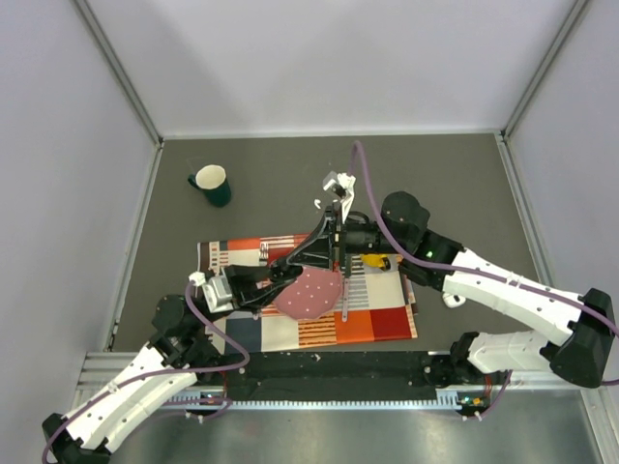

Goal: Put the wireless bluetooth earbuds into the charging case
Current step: Open the charging case, then place the earbud in the charging case.

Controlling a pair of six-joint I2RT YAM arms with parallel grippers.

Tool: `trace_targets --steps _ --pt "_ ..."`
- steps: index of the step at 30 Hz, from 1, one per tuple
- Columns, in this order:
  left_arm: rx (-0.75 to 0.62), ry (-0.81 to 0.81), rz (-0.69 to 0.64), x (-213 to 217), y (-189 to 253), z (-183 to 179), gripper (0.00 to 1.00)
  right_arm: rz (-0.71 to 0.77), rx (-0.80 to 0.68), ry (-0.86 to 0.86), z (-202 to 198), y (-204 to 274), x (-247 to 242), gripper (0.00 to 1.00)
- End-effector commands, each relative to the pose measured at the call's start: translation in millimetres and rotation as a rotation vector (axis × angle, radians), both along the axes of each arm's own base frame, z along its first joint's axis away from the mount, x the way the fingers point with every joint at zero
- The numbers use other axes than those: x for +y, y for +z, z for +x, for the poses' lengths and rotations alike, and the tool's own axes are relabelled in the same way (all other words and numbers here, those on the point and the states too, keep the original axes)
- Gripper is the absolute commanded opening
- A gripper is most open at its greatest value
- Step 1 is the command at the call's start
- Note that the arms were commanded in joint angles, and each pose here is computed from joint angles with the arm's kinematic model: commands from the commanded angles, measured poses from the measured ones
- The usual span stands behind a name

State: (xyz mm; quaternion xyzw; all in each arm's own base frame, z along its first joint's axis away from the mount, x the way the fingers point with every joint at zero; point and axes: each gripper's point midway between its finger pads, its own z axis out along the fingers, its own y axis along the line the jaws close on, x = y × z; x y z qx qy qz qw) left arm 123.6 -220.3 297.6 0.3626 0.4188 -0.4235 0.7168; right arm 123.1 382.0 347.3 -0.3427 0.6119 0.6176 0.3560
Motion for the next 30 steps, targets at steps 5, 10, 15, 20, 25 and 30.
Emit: trace_targets --steps 5,10,15,20,25,30 --pt "-0.005 0.011 -0.050 3.7 20.1 -0.5 0.00 0.071 -0.102 -0.021 4.2 36.9 -2.7 0.00" --pt "0.011 0.019 -0.060 4.5 21.3 1.4 0.00 0.060 -0.117 -0.020 2.5 37.0 -6.0 0.00" --pt "0.039 0.055 -0.068 6.6 19.6 9.0 0.00 0.079 -0.148 -0.020 -1.8 46.4 -12.7 0.00" --pt "0.001 0.106 -0.089 11.4 16.3 15.9 0.00 0.081 -0.113 -0.074 3.1 50.6 -17.4 0.00" --pt "-0.028 0.155 -0.114 16.4 8.7 22.6 0.00 0.039 -0.041 -0.174 16.8 41.7 -19.5 0.00" --pt "-0.021 0.167 -0.115 15.9 9.2 26.8 0.00 -0.004 0.019 -0.318 35.3 27.3 -27.1 0.00"
